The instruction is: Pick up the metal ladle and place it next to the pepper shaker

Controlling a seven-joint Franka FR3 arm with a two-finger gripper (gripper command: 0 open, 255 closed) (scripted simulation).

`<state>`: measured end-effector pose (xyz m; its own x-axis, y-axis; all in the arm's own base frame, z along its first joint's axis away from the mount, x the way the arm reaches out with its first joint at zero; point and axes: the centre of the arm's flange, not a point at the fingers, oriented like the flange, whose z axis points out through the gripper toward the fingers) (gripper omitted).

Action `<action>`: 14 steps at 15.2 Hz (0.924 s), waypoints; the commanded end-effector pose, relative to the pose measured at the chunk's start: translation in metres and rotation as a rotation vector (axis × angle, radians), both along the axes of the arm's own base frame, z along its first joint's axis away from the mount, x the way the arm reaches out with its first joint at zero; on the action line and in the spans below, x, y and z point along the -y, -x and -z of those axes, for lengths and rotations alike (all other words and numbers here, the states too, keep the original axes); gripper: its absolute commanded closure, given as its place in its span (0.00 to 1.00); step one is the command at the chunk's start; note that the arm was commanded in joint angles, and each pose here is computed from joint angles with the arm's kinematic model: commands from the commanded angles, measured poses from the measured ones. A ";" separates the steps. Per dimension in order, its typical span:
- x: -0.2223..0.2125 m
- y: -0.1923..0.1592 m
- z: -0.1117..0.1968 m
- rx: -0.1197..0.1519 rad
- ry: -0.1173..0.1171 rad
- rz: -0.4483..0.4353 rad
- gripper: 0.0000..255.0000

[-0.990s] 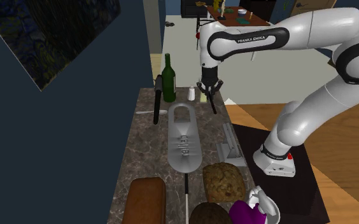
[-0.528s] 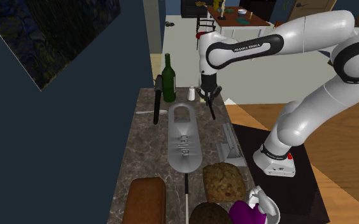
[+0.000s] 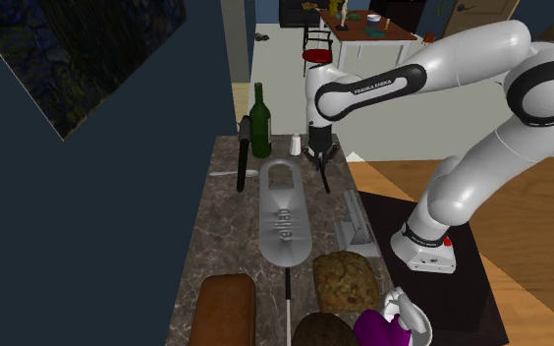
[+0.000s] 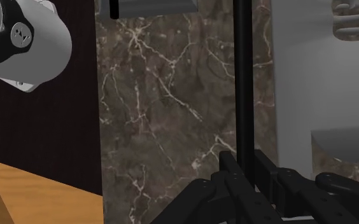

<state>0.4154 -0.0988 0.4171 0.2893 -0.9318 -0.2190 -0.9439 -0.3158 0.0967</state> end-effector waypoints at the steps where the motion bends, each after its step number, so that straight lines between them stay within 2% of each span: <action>1: -0.001 0.001 0.011 0.000 0.000 0.000 1.00; 14: -0.001 0.001 0.074 0.000 0.000 0.000 1.00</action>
